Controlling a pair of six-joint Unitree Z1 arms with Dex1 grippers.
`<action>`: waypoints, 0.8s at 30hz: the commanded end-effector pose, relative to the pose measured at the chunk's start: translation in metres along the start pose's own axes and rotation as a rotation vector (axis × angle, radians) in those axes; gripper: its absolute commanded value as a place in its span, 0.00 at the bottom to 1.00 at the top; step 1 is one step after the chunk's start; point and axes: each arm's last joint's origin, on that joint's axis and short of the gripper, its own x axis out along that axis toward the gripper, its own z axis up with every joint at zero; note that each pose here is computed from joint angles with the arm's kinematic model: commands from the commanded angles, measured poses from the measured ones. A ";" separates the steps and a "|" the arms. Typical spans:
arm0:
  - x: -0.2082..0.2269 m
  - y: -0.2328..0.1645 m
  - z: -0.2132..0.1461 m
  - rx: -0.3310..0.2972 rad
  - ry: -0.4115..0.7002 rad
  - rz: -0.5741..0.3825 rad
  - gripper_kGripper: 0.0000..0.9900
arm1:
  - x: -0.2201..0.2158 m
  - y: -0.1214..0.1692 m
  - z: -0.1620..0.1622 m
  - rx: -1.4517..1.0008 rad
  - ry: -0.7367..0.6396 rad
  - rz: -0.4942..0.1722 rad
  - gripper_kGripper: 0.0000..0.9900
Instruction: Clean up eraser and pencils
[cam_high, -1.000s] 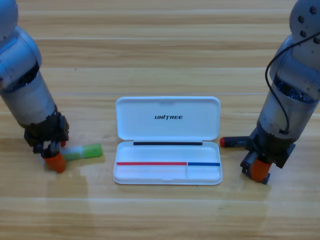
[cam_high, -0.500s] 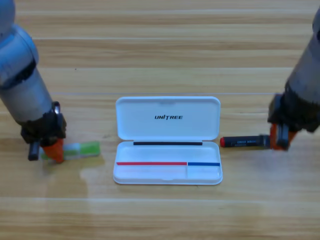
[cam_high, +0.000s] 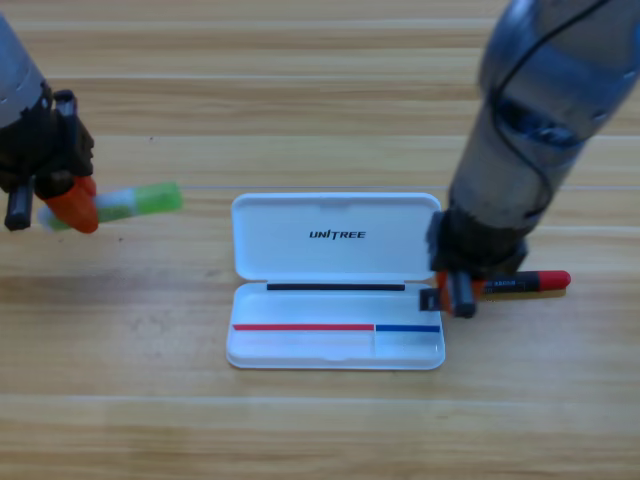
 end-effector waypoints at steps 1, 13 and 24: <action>-0.009 -0.007 -0.001 0.005 0.001 -0.002 0.00 | 0.044 0.004 0.022 -0.051 0.063 0.071 0.00; -0.031 -0.008 -0.003 0.002 -0.012 0.010 0.00 | 0.058 0.006 0.040 -0.064 0.031 0.114 0.00; -0.026 -0.010 0.002 0.007 -0.007 -0.005 0.00 | 0.073 0.008 0.040 -0.051 0.063 0.135 0.00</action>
